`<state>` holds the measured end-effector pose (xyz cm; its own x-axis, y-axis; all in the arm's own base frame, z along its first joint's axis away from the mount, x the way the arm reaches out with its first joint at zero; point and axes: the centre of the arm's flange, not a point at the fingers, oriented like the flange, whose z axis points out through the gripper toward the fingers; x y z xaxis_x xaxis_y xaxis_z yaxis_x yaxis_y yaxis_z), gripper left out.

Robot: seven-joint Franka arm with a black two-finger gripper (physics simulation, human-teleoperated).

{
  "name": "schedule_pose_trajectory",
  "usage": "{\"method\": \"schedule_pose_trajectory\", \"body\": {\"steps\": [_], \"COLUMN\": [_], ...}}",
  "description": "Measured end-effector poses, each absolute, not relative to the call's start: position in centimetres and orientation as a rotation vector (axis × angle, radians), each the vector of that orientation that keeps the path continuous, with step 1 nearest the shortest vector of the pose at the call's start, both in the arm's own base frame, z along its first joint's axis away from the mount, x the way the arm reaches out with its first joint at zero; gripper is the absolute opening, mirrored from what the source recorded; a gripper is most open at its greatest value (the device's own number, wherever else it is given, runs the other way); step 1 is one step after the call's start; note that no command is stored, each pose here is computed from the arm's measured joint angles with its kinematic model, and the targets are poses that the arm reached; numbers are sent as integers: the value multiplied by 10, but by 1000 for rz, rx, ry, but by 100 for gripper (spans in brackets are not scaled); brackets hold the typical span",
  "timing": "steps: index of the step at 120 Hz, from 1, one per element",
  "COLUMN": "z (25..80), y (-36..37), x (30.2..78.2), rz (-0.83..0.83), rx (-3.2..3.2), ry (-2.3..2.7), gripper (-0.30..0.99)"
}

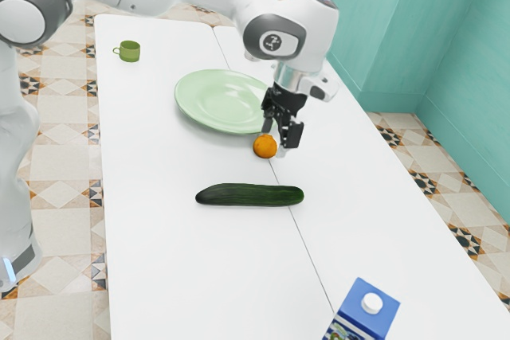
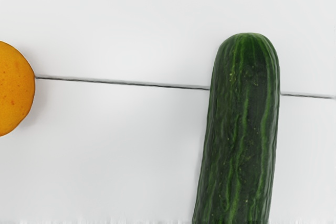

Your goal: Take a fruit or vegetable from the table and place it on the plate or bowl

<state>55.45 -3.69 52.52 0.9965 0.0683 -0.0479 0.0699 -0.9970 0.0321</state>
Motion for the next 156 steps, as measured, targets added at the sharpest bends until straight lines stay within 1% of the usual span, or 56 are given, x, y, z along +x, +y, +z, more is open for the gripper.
{"method": "schedule_pose_trajectory", "body": {"steps": [15,26,69,98,156], "z": [520,513,471,458,426], "y": [-48,-69,-69,-66,-61], "x": [529,521,524,531,523], "rz": [-64,-57,19,57,32], "rx": [3089,3088,3087,3083,3078], "ry": [65,5,31,57,91], "gripper": [69,69,69,69,69]}}
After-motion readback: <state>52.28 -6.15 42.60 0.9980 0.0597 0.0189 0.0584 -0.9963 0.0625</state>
